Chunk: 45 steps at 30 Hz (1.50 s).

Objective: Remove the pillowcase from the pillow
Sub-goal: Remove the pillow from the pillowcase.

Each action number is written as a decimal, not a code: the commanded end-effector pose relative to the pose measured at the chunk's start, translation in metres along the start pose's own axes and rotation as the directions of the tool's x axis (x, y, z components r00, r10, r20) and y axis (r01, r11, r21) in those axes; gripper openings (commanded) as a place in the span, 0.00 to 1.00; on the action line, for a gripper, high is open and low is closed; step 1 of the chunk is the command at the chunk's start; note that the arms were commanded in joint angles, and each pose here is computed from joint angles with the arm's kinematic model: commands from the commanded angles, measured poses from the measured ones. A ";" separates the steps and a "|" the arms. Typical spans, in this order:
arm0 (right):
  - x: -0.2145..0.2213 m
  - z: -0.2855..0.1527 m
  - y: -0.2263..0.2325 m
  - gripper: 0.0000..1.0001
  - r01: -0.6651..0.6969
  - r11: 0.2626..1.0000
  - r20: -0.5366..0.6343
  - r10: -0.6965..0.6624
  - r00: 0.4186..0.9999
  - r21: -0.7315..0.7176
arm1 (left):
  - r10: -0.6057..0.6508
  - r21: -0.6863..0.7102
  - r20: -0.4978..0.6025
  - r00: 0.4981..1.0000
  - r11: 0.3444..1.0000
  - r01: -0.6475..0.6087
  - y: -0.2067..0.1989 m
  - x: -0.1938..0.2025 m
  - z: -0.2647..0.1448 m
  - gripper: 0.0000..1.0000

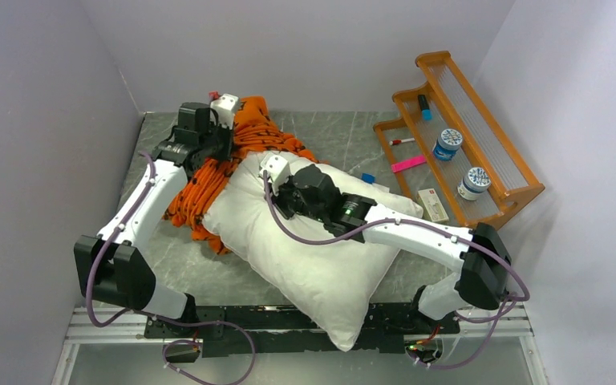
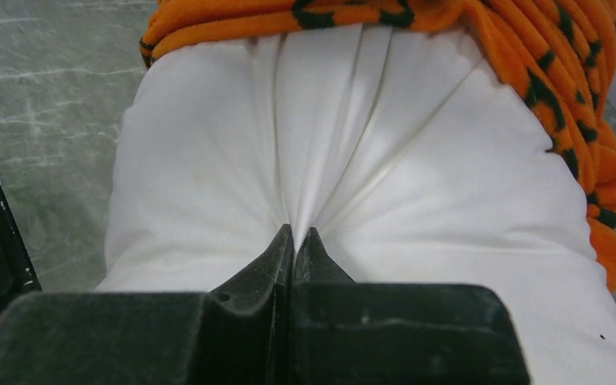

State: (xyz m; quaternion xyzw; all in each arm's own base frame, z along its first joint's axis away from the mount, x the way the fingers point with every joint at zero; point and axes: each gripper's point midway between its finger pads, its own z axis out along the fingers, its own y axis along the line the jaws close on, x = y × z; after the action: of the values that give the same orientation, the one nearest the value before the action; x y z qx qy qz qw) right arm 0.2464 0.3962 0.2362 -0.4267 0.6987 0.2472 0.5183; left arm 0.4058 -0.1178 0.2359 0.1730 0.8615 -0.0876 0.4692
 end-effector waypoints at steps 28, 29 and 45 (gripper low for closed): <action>0.054 -0.095 -0.035 0.00 -0.005 0.982 -0.140 0.032 0.990 0.188 | -0.342 -0.438 -0.042 0.939 0.851 0.291 0.183 0.085 0.026 0.05; 0.055 -0.096 -0.038 0.00 -0.009 0.981 -0.141 0.037 0.989 0.196 | -0.347 -0.443 -0.040 0.937 0.847 0.295 0.186 0.086 0.026 0.05; 0.011 -0.067 -0.014 0.35 -0.018 0.999 -0.073 0.016 0.997 -0.034 | -0.367 0.025 -0.049 0.929 0.929 0.369 0.089 0.063 0.047 0.05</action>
State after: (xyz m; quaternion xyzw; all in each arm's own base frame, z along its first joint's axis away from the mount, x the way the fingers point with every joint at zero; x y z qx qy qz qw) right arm 0.2368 0.3262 0.2412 -0.3926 0.7223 0.2324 0.5197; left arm 0.4445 -0.0557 0.1631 0.0272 0.8835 -0.2129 0.4163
